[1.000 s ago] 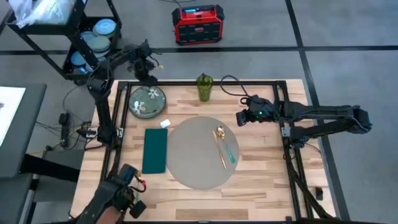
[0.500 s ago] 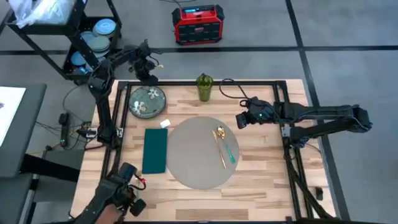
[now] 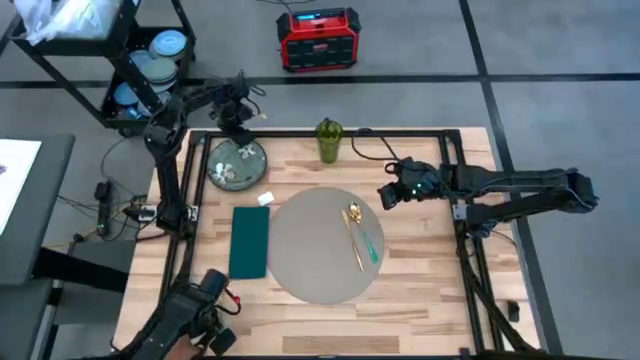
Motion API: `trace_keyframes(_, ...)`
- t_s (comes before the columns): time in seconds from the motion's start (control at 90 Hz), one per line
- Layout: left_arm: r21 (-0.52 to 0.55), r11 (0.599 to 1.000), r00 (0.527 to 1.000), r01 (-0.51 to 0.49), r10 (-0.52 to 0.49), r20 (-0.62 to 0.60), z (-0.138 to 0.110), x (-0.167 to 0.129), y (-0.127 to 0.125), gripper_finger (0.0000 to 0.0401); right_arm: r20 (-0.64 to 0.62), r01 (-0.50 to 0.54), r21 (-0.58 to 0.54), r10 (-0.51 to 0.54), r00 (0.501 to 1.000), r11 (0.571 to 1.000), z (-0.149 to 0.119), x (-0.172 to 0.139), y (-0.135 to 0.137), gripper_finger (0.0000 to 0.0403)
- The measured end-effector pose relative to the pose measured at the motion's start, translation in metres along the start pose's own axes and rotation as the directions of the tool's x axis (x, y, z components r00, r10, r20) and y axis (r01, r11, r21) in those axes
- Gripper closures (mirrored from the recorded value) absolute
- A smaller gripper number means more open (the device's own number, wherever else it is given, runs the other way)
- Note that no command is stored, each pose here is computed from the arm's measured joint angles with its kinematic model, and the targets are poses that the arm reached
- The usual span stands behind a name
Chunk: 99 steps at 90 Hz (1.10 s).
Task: Set table place
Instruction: Put the plate on the gray table mat
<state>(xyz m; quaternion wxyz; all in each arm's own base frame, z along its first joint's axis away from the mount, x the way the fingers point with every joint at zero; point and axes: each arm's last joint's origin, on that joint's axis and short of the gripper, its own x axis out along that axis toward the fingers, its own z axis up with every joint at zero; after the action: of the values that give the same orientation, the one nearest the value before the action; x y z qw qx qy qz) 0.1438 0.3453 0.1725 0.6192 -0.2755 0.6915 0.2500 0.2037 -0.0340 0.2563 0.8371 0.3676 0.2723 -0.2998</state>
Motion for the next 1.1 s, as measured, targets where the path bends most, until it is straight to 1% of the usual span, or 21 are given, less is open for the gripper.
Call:
trace_keyframes(0.144, 0.065, 0.998, 0.999, 0.025, -0.023, -0.025, 0.001, 0.003, -0.011, 0.0266, -0.001, 0.001, -0.007, -0.001, 1.000, 1.000, 0.000, 0.000, 0.000, 0.0303)
trace_keyframes(0.222, 0.080, 0.994, 0.997, 0.081, -0.079, -0.028, 0.001, 0.002, -0.018, 0.0274, -0.002, 0.000, -0.028, 0.000, 1.000, 1.000, 0.000, 0.000, 0.000, 0.0303)
trace_keyframes(0.322, 0.073, 0.979, 0.981, 0.191, -0.192, 0.011, 0.002, 0.003, -0.022, 0.0289, -0.003, 0.000, -0.044, -0.001, 1.000, 0.999, 0.000, 0.000, 0.000, 0.0303)
trace_keyframes(0.433, 0.038, 0.968, 0.968, 0.249, -0.250, 0.025, 0.000, 0.010, -0.025, 0.0314, -0.004, 0.001, -0.046, -0.002, 1.000, 0.999, 0.000, 0.000, 0.000, 0.0303)
trace_keyframes(0.544, 0.007, 0.964, 0.964, 0.264, -0.264, -0.003, -0.007, 0.019, -0.027, 0.0343, -0.011, 0.000, -0.048, -0.001, 1.000, 0.999, -0.001, 0.000, 0.000, 0.0303)
trace_keyframes(0.644, -0.002, 0.960, 0.959, 0.281, -0.281, -0.043, -0.013, 0.030, -0.030, 0.0360, -0.032, -0.003, -0.054, 0.001, 1.000, 0.999, -0.002, 0.000, -0.001, 0.0303)
trace_keyframes(0.822, -0.074, 0.956, 0.958, 0.284, -0.286, -0.031, -0.014, 0.037, -0.031, 0.0374, -0.049, 0.010, -0.063, -0.013, 0.999, 0.998, -0.003, 0.000, -0.003, 0.0303)
trace_keyframes(0.967, -0.085, 0.957, 0.960, 0.278, -0.281, -0.022, -0.013, 0.035, -0.030, 0.0384, -0.050, 0.012, -0.063, -0.015, 0.999, 0.998, -0.003, 0.000, -0.003, 0.0303)
trace_keyframes(1.1, -0.112, 0.956, 0.962, 0.271, -0.274, -0.013, -0.010, 0.032, -0.029, 0.0385, -0.050, 0.012, -0.058, -0.015, 0.999, 0.998, -0.003, 0.000, -0.003, 0.0304)
